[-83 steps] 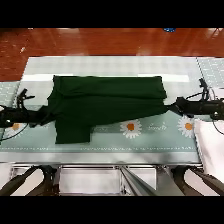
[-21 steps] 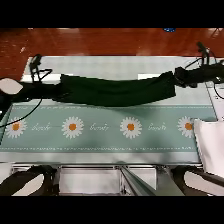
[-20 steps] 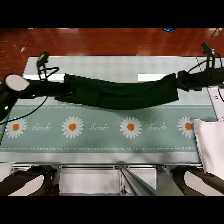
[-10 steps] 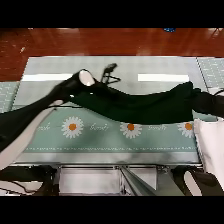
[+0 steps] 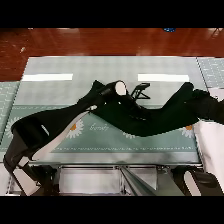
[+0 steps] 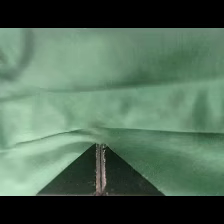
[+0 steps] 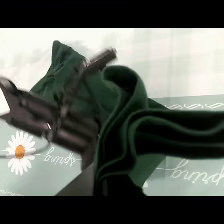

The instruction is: Fold the shirts.

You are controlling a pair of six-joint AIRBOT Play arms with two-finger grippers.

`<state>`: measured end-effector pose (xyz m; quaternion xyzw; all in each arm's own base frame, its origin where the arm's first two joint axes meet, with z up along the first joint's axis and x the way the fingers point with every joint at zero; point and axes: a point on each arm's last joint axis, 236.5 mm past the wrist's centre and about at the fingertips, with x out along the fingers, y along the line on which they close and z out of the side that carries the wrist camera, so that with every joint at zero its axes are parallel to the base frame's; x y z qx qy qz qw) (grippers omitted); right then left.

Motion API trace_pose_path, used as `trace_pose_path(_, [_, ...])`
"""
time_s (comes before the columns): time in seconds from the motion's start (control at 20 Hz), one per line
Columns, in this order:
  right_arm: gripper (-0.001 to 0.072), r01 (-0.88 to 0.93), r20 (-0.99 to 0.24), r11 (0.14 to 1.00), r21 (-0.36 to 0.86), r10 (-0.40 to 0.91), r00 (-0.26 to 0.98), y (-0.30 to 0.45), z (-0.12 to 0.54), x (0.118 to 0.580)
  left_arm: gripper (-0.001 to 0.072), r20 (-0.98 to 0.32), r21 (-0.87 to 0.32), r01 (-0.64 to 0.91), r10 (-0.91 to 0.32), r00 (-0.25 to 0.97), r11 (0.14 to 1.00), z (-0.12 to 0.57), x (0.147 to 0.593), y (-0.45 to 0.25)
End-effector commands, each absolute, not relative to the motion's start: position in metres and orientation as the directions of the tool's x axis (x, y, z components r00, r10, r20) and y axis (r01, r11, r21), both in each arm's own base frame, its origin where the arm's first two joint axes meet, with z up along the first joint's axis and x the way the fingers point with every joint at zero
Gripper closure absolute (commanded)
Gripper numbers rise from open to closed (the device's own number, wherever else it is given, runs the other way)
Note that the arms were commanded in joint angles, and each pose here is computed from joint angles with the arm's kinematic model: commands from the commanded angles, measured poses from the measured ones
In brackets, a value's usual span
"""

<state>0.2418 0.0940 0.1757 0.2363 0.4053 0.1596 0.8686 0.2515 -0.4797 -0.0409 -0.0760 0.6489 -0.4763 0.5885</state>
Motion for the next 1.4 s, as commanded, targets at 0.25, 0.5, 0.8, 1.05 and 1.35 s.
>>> trace_pose_path(0.25, [0.0689, -0.233, -0.489, 0.657, 0.717, 0.712, 0.504, 0.164, 0.182, 0.283, 0.0691, -0.741, -0.645, 0.337, -0.67, -0.055, 0.686, 0.042, 0.371, -0.288])
trace_pose_path(0.5, [0.0689, -0.295, -0.524, 0.623, 0.724, 0.775, 0.353, 0.268, 0.132, 0.346, 0.069, -0.731, -0.536, 0.227, -0.581, 0.359, 0.813, 0.104, 0.367, -0.136])
trace_pose_path(0.8, [0.0689, -0.265, -0.548, 0.576, 0.774, 0.818, 0.175, 0.378, 0.055, 0.408, 0.069, -0.713, -0.531, 0.119, -0.519, 0.472, 0.839, 0.076, 0.284, -0.1])
trace_pose_path(1.05, [0.0484, -0.188, -0.545, 0.544, 0.818, 0.837, 0.053, 0.436, -0.007, 0.4, 0.069, -0.715, -0.581, 0.048, -0.538, 0.447, 0.813, 0.036, 0.267, -0.106])
trace_pose_path(1.35, [0.0303, -0.198, -0.517, 0.527, 0.827, 0.85, 0.103, 0.362, 0.056, 0.43, 0.069, -0.709, -0.572, 0.02, -0.506, 0.491, 0.82, 0.03, 0.28, -0.098])
